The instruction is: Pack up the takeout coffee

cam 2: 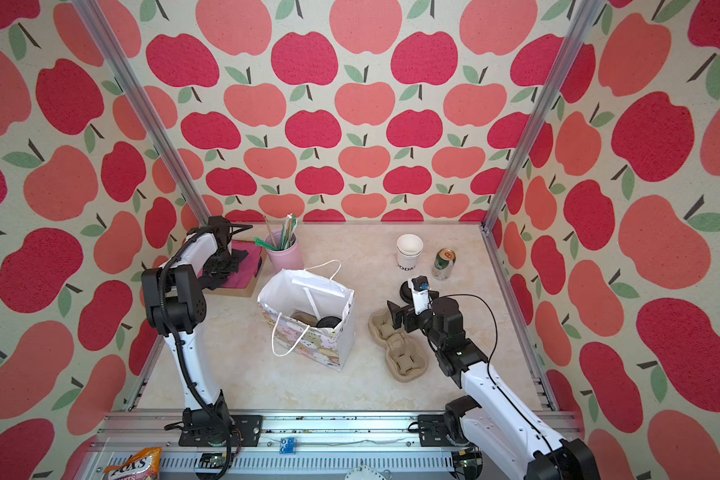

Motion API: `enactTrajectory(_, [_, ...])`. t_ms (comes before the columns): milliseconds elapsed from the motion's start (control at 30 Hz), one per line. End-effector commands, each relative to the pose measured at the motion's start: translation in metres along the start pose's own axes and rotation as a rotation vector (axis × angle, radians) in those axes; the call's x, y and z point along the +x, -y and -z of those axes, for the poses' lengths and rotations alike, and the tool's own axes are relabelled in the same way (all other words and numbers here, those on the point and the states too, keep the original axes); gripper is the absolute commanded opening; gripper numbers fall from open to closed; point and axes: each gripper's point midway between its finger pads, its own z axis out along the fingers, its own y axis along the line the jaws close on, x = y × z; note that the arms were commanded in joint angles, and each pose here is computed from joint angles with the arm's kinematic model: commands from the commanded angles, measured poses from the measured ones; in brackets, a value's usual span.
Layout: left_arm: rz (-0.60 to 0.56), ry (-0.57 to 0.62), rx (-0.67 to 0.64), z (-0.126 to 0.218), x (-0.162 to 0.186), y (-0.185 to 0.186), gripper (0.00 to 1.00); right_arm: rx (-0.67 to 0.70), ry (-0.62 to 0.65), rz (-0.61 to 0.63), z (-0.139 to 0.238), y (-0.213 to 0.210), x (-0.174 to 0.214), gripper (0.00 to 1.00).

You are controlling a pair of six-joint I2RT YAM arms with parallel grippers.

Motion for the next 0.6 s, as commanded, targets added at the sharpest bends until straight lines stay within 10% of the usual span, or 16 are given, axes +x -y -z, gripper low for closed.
enactTrajectory(0, [0.041, 0.100, -0.035, 0.047, -0.014, -0.018, 0.02, -0.011, 0.013, -0.020, -0.001, -0.001, -0.004, 0.99])
enactTrajectory(567, [-0.020, 0.771, 0.390, 0.307, -0.001, 0.035, 0.00, -0.091, 0.043, -0.005, 0.021, -0.018, -0.044, 0.99])
